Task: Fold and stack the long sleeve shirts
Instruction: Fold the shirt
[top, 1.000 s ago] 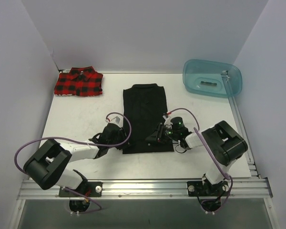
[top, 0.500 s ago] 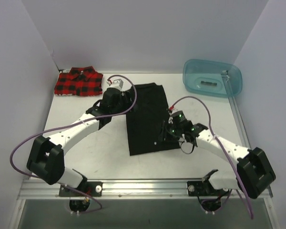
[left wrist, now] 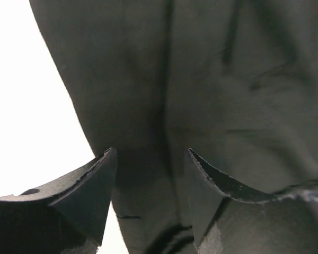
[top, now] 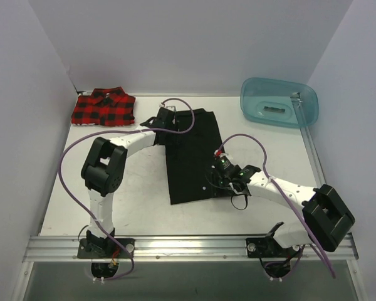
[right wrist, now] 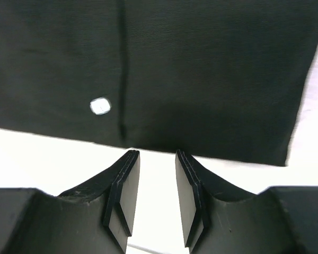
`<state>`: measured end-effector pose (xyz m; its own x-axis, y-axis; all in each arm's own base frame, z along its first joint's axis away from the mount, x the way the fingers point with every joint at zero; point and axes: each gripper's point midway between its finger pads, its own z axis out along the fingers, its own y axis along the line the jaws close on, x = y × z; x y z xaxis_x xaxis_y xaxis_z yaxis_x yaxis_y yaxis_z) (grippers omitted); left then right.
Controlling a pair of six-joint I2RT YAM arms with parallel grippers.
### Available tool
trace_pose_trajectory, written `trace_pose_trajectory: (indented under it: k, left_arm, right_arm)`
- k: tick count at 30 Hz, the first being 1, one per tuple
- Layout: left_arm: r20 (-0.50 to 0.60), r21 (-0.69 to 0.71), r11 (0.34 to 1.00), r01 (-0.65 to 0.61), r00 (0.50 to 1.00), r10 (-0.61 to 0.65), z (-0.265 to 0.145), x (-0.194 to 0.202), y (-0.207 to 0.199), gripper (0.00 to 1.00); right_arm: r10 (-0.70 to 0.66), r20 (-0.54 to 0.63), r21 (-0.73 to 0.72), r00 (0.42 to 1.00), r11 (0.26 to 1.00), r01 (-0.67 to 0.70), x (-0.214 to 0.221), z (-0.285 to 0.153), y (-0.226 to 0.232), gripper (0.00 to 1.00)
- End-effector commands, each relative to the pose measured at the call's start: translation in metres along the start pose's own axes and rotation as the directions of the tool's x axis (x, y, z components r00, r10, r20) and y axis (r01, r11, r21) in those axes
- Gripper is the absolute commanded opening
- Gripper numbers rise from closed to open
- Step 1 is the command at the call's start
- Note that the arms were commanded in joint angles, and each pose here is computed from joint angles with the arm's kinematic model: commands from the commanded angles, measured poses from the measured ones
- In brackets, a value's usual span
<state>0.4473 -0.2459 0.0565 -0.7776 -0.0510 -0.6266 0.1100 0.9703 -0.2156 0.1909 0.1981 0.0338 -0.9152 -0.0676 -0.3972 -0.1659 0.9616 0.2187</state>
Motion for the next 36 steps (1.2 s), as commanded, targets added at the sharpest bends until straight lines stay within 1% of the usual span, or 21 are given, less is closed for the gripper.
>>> trace_pose_trajectory:
  k: [1,5,8,9,11,12,13,14,15,18,19,20,23,25,26,27,30,31,34,35,36]
  left_arm:
    - [-0.007,-0.059,0.998,-0.017,1.0,0.017,0.003,-0.003,0.014,0.6]
    - [-0.119,-0.158,0.987,0.026,0.992,-0.045,0.009,0.042,0.042,0.54]
    - [-0.157,-0.2,0.976,0.089,0.98,-0.121,0.001,0.066,0.059,0.5]
    - [-0.184,-0.221,0.97,0.102,0.972,-0.144,-0.008,0.084,0.068,0.47]
    - [-0.173,-0.245,0.959,0.141,0.967,-0.186,-0.024,0.093,0.075,0.46]
    - [-0.21,-0.28,0.95,0.142,0.956,-0.204,-0.032,0.117,0.086,0.45]
    - [-0.211,-0.302,0.938,0.17,0.947,-0.24,-0.039,0.129,0.092,0.45]
    - [-0.183,-0.298,0.934,0.196,0.949,-0.257,-0.052,0.127,0.092,0.45]
    - [-0.219,-0.325,0.925,0.199,0.935,-0.278,-0.061,0.154,0.102,0.45]
    - [-0.202,-0.27,0.922,0.279,0.919,-0.337,-0.084,0.168,0.093,0.46]
    - [-0.224,-0.279,0.915,0.291,0.907,-0.357,-0.093,0.19,0.096,0.46]
    - [-0.199,-0.239,0.922,0.305,0.914,-0.354,-0.105,0.19,0.089,0.47]
    - [-0.17,-0.192,0.906,0.378,0.896,-0.41,-0.127,0.205,0.088,0.5]
    - [-0.132,-0.162,0.9,0.405,0.895,-0.426,-0.137,0.204,0.088,0.54]
    - [-0.116,-0.151,0.9,0.41,0.896,-0.428,-0.141,0.204,0.09,0.58]
    - [-0.071,-0.097,0.904,0.416,0.903,-0.424,-0.15,0.191,0.084,0.6]
    - [0.037,0.002,0.945,0.328,0.944,-0.328,-0.17,0.155,0.071,0.68]
    - [0.068,0.014,0.967,0.255,0.965,-0.255,-0.176,0.147,0.067,0.7]
    - [0.14,0.056,0.992,0.111,0.983,-0.118,-0.199,0.121,0.046,0.75]
    - [0.141,0.04,0.995,0.094,0.985,-0.098,-0.2,0.119,0.046,0.75]
    - [0.15,0.044,0.995,0.091,0.984,-0.097,-0.203,0.112,0.043,0.75]
  right_arm:
    - [-0.023,-0.026,0.136,0.999,0.99,0.026,0.008,0.008,-0.032,0.34]
    - [-0.02,-0.021,0.21,1.0,0.977,0.024,0.004,0.011,-0.058,0.33]
    - [-0.005,-0.015,0.252,1.0,0.968,0.009,-0.006,0.011,-0.079,0.33]
    - [-0.003,-0.012,0.266,1.0,0.964,0.006,-0.011,0.011,-0.085,0.33]
    - [0.033,0.018,0.245,0.999,0.969,-0.036,-0.03,0.012,-0.089,0.33]
    - [0.021,0.012,0.259,1.0,0.965,-0.024,-0.035,0.015,-0.091,0.33]
    - [0.02,0.016,0.277,1.0,0.961,-0.024,-0.042,0.016,-0.095,0.33]
    - [0.017,0.043,0.253,0.999,0.967,-0.027,-0.063,0.015,-0.086,0.33]
    - [0.015,0.019,0.256,1.0,0.966,-0.02,-0.065,0.023,-0.086,0.33]
    - [-0.015,0.03,0.244,0.999,0.97,0.007,-0.102,0.036,-0.077,0.33]
    - [-0.027,0.029,0.24,0.999,0.971,0.019,-0.111,0.039,-0.075,0.33]
    - [-0.024,0.027,0.234,0.999,0.972,0.017,-0.118,0.043,-0.076,0.33]
    - [-0.021,0.05,0.2,0.999,0.98,0.011,-0.155,0.054,-0.07,0.32]
    - [-0.034,0.076,0.189,0.996,0.982,0.019,-0.182,0.059,-0.065,0.32]
    - [-0.037,0.077,0.163,0.996,0.986,0.024,-0.189,0.061,-0.06,0.32]
    - [-0.068,0.067,0.162,0.995,0.985,0.057,-0.192,0.067,-0.059,0.32]
    - [-0.1,0.107,0.147,0.989,0.986,0.084,-0.214,0.061,-0.051,0.32]
    - [-0.099,0.105,0.149,0.99,0.985,0.082,-0.214,0.056,-0.051,0.32]
    - [-0.073,0.144,0.129,0.987,0.99,0.055,-0.207,0.026,-0.043,0.33]
    - [-0.069,0.114,0.128,0.991,0.99,0.054,-0.186,0.025,-0.045,0.33]
    - [-0.073,0.153,0.101,0.986,0.993,0.057,-0.186,0.004,-0.036,0.34]
